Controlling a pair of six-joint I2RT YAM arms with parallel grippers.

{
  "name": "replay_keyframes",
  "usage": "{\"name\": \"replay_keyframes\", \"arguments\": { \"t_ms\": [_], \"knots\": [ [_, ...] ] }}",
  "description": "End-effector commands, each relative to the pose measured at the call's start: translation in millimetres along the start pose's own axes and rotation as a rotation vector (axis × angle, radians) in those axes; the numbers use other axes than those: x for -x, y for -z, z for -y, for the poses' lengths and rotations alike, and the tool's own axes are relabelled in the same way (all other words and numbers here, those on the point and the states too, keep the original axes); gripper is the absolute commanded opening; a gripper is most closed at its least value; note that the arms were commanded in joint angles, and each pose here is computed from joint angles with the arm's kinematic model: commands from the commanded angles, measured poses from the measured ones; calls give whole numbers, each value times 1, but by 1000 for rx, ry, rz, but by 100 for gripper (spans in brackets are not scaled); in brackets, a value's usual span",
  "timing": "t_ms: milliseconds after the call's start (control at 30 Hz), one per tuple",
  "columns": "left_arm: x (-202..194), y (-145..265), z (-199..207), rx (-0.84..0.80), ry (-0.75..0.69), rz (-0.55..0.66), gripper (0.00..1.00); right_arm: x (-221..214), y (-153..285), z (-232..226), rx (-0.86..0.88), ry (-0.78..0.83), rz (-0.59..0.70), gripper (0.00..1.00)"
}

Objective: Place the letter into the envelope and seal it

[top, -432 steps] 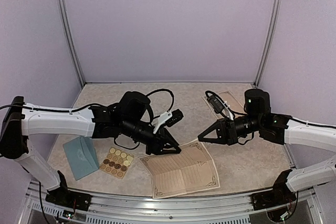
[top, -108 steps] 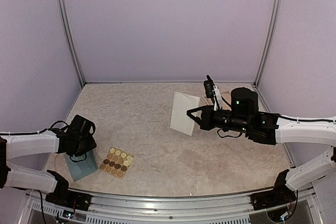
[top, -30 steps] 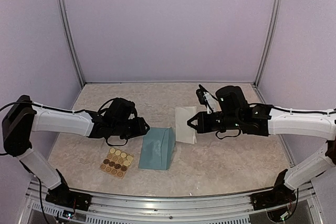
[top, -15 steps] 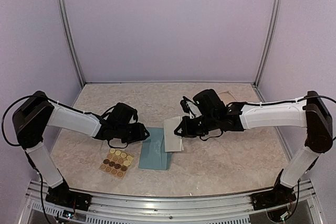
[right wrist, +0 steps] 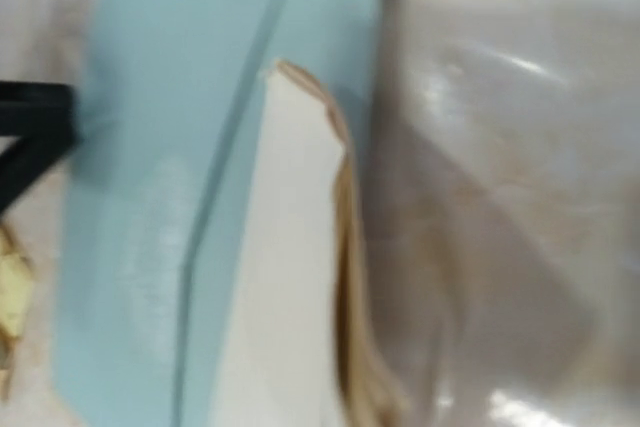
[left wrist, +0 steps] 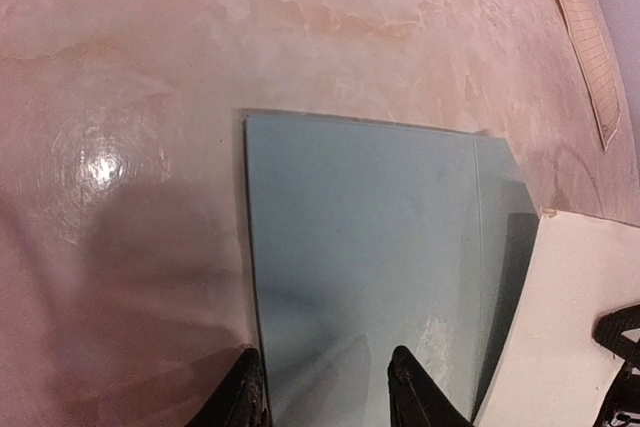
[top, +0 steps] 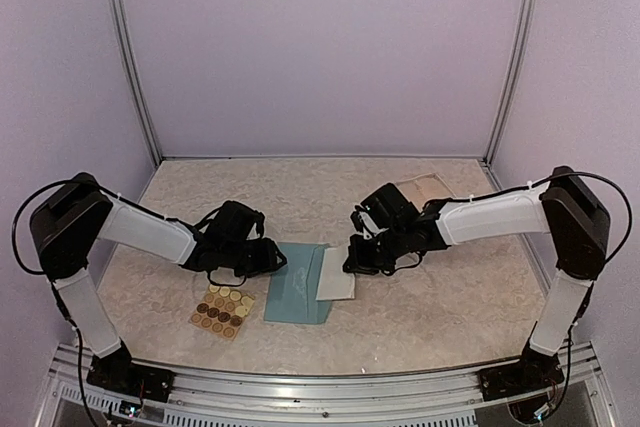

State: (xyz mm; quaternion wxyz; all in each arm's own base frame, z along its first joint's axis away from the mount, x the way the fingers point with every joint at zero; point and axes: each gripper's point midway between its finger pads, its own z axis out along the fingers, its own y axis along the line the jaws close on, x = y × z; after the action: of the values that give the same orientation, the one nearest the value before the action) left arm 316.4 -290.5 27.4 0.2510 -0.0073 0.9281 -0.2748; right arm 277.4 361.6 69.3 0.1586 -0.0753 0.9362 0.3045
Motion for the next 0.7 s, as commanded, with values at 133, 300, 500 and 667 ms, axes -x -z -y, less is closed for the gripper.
{"name": "replay_keyframes", "arguments": {
  "t_ms": [133,300,500,667],
  "knots": [
    [-23,-7,-13,42,-2,-48,39,-2,-17,23,-92,-17,-47,0],
    [-28,-8,-11,43,-10,-58,38,-2,-26,20,-80,-12,-68,0],
    [-32,-10,-10,40,-13,-69,38,-1,-36,20,-80,-12,-83,0],
    [-32,-9,-8,36,-16,-69,38,2,-41,18,-76,-8,-86,0]
  ]
}}
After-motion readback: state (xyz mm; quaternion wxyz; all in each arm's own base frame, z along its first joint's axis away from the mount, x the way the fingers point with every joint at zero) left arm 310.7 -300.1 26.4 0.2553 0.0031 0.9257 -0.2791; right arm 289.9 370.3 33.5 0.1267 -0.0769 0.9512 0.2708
